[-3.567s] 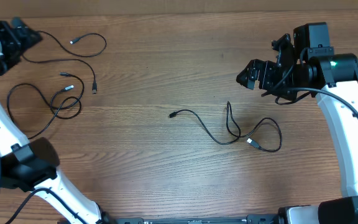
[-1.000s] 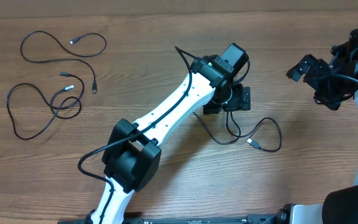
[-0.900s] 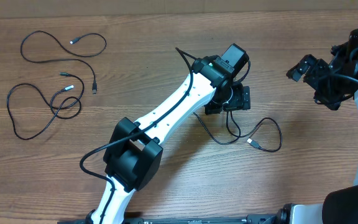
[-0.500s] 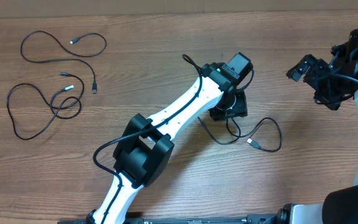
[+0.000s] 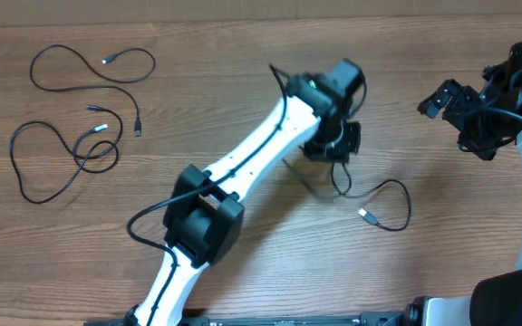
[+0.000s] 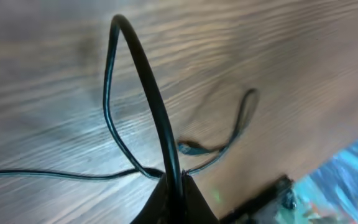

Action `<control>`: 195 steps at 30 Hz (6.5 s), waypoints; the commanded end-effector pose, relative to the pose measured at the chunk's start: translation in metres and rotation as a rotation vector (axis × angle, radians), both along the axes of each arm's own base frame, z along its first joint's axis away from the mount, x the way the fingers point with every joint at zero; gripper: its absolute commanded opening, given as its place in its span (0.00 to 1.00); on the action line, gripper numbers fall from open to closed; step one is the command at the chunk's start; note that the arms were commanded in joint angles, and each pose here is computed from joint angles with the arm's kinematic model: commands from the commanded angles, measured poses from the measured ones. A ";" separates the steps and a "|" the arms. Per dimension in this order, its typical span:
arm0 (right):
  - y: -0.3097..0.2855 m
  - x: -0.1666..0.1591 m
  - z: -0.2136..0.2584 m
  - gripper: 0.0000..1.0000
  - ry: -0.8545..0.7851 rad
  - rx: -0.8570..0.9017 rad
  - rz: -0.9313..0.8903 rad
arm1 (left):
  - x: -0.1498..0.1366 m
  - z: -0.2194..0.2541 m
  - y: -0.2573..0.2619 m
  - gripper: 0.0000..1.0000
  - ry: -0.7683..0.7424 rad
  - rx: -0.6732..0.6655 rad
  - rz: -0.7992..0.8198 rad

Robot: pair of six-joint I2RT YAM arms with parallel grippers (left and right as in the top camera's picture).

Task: Untangle cables

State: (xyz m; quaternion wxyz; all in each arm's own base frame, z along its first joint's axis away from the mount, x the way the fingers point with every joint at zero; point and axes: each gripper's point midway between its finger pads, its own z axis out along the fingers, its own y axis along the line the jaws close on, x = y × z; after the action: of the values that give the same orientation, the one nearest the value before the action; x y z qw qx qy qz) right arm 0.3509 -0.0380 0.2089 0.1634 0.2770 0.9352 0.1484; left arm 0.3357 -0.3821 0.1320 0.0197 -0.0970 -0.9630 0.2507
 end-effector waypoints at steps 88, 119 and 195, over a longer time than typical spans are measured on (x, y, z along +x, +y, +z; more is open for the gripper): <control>-0.039 0.004 -0.003 1.00 0.015 -0.125 -0.242 | 0.015 0.210 0.083 0.04 -0.357 -0.311 -0.149; 0.138 0.028 0.029 1.00 -0.250 0.116 0.501 | -0.067 0.331 0.041 0.04 -0.092 -1.087 -0.502; 0.082 0.025 0.030 1.00 -0.244 0.179 0.408 | -0.010 0.291 0.042 0.04 -0.232 -0.826 -0.271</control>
State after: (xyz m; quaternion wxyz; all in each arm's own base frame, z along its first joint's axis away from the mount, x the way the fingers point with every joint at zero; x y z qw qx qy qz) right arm 0.3779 -0.0019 0.2276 0.2091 0.2052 0.9284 0.2285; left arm 0.3653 -0.3235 0.3817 -0.1685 -0.2056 -0.8365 0.4791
